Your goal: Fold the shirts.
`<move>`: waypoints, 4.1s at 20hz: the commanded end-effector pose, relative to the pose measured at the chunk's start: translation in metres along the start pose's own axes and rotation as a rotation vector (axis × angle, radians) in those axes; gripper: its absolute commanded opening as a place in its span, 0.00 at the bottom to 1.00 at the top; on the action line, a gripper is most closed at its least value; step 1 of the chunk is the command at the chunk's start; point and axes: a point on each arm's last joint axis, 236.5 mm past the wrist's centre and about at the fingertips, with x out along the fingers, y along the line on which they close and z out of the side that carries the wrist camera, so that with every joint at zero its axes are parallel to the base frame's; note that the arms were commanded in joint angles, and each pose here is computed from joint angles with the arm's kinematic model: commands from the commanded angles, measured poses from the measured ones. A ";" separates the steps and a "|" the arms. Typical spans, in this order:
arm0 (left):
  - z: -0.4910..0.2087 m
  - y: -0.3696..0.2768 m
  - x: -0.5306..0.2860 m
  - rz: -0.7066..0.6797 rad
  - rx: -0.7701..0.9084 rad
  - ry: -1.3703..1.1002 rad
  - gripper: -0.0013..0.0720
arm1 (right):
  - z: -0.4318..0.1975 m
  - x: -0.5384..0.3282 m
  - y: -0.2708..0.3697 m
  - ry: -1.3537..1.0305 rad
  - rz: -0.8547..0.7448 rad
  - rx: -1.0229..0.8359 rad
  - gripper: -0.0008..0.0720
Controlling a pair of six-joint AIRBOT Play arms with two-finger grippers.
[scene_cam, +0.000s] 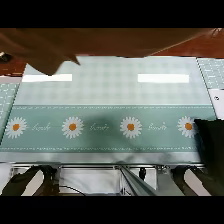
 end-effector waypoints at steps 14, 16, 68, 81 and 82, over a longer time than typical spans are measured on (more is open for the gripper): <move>-0.236 0.068 -0.139 0.462 -0.181 0.804 0.05 | -0.146 -0.046 0.010 0.362 -0.055 0.098 0.05; -0.294 0.086 -0.113 0.396 -0.300 0.814 0.05 | -0.193 -0.019 -0.004 0.459 -0.043 0.176 0.05; -0.597 0.153 -0.149 0.340 -1.027 1.251 0.05 | -0.555 -0.083 -0.038 1.397 -0.226 1.045 0.58; -0.598 0.155 -0.149 0.346 -1.021 1.248 0.05 | -0.569 0.001 -0.043 1.182 -0.170 1.115 0.57; -0.598 0.155 -0.149 0.346 -1.021 1.248 0.05 | -0.567 0.005 -0.043 1.173 -0.156 1.114 0.56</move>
